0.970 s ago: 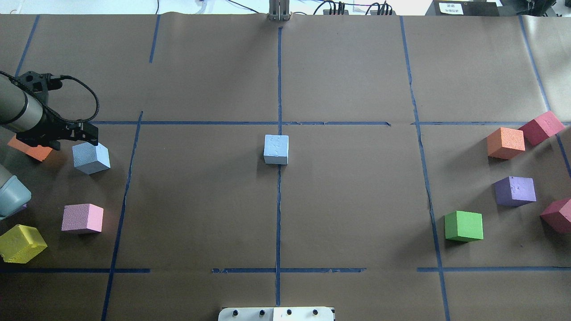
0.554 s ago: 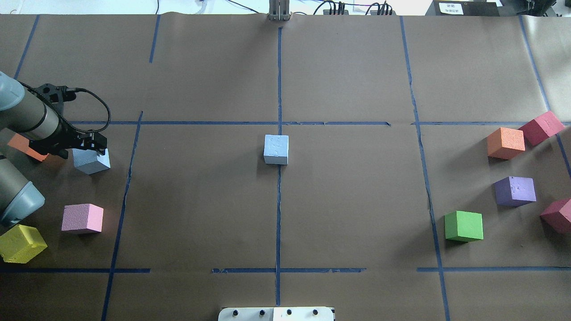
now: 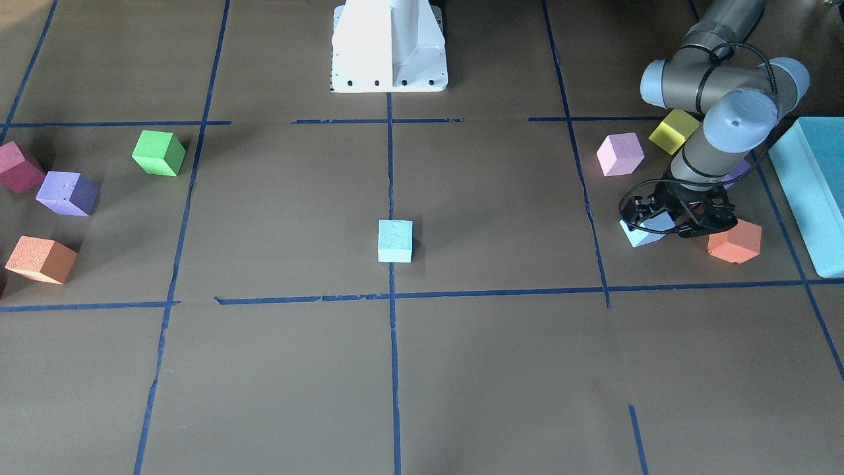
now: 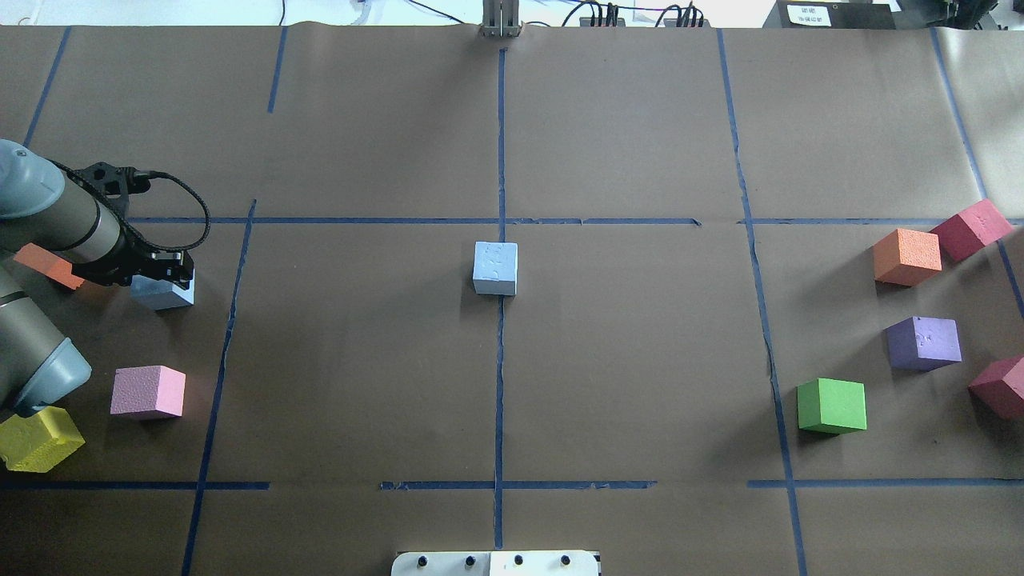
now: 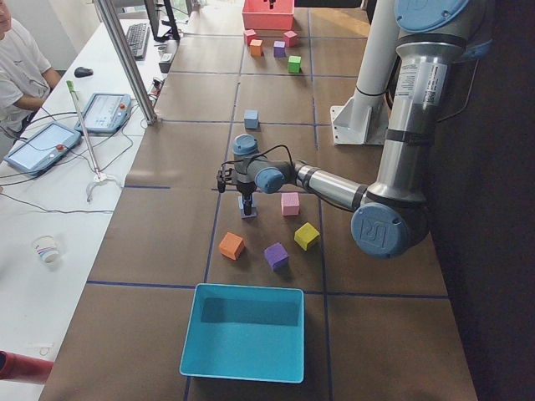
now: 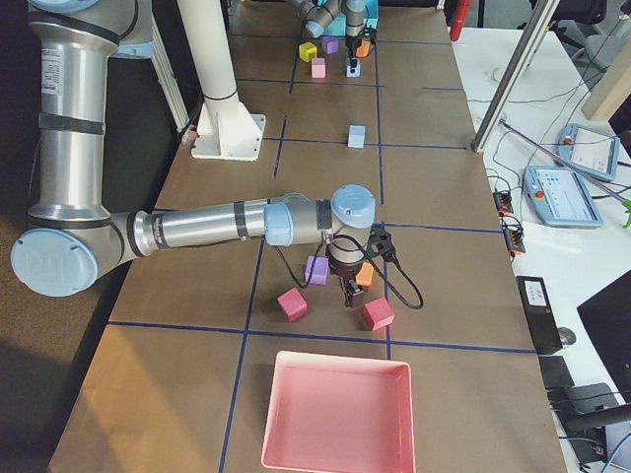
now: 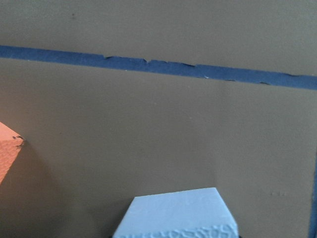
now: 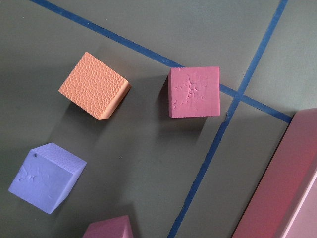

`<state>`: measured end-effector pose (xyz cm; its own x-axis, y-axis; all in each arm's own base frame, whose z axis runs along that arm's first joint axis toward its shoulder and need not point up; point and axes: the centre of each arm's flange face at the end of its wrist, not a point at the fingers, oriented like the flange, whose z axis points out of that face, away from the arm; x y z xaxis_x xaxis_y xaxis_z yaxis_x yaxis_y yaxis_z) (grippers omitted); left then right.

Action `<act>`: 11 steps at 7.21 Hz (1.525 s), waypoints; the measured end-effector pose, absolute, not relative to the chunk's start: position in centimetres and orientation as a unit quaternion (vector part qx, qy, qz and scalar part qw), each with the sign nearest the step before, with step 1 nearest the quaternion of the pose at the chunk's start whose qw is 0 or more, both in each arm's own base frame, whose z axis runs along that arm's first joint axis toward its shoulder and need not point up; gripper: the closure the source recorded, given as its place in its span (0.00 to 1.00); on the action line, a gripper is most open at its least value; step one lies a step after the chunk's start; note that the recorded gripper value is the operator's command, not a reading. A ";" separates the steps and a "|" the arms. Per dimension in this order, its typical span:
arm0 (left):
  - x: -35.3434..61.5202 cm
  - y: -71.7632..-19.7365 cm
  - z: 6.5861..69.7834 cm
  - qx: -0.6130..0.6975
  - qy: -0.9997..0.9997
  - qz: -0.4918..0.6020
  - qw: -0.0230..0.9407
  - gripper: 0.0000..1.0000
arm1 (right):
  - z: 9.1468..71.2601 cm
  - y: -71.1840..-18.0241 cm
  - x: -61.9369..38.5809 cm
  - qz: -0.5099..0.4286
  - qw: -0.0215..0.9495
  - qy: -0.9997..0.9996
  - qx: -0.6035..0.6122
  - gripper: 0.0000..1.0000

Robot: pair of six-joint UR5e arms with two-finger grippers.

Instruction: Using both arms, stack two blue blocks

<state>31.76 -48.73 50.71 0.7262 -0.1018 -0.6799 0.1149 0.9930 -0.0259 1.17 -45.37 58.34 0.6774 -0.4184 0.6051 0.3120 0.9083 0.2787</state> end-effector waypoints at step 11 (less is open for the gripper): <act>58.3 -48.9 11.3 0.104 0.383 0.051 0.916 0.78 | 59.2 -44.7 1.3 -0.196 0.914 -0.349 0.068 0.00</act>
<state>58.33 -48.91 11.34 0.7016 0.1730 -0.6913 -0.0136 0.9732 0.2297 1.25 -44.73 59.17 0.6795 -0.4058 0.6113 0.3111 0.9139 0.2609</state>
